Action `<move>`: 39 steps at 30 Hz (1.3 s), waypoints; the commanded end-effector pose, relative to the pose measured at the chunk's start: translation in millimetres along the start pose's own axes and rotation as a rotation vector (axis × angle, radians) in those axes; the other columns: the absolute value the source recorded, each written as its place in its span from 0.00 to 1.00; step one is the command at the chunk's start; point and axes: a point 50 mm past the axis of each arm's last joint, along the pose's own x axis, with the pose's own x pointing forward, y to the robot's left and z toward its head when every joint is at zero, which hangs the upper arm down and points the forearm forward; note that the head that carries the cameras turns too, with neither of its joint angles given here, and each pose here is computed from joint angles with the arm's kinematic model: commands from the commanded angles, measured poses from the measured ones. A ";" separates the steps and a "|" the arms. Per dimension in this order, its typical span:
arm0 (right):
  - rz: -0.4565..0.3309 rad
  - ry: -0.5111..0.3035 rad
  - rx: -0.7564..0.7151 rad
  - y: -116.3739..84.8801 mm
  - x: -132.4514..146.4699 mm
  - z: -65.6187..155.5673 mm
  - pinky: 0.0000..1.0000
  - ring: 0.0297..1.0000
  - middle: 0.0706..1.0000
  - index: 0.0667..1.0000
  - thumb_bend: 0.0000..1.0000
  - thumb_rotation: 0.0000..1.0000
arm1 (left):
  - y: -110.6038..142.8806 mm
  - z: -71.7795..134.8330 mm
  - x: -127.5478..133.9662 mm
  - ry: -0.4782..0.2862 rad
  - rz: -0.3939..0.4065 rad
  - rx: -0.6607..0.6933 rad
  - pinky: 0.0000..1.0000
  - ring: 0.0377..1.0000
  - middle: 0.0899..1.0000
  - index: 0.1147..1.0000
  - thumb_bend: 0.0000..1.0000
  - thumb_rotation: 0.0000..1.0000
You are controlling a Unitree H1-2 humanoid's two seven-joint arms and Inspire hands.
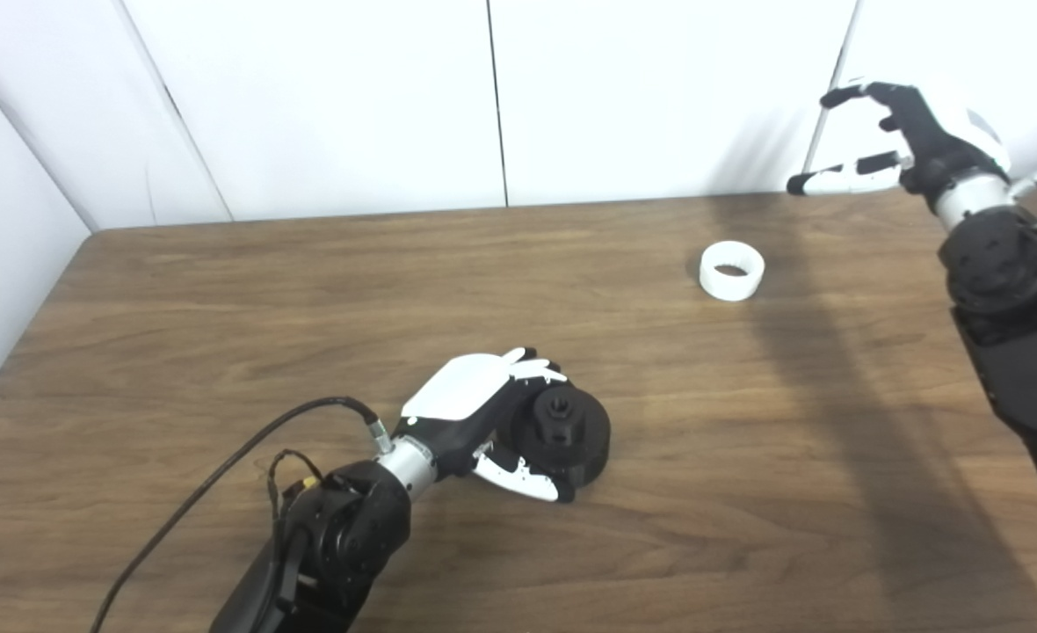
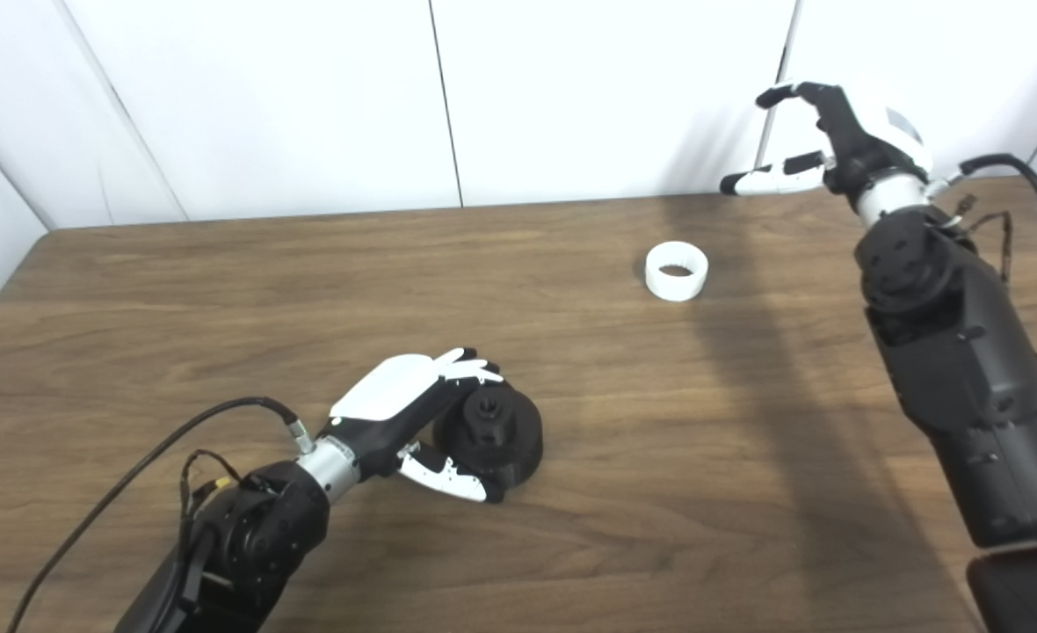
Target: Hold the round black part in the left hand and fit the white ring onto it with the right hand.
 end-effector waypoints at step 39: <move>0.337 -0.078 -0.223 29.5 29.2 35.3 0.98 1.00 0.94 0.73 0.92 0.36 | -1.4 -5.3 5.2 0.015 -0.011 -0.002 0.92 0.98 0.91 0.76 1.00 0.40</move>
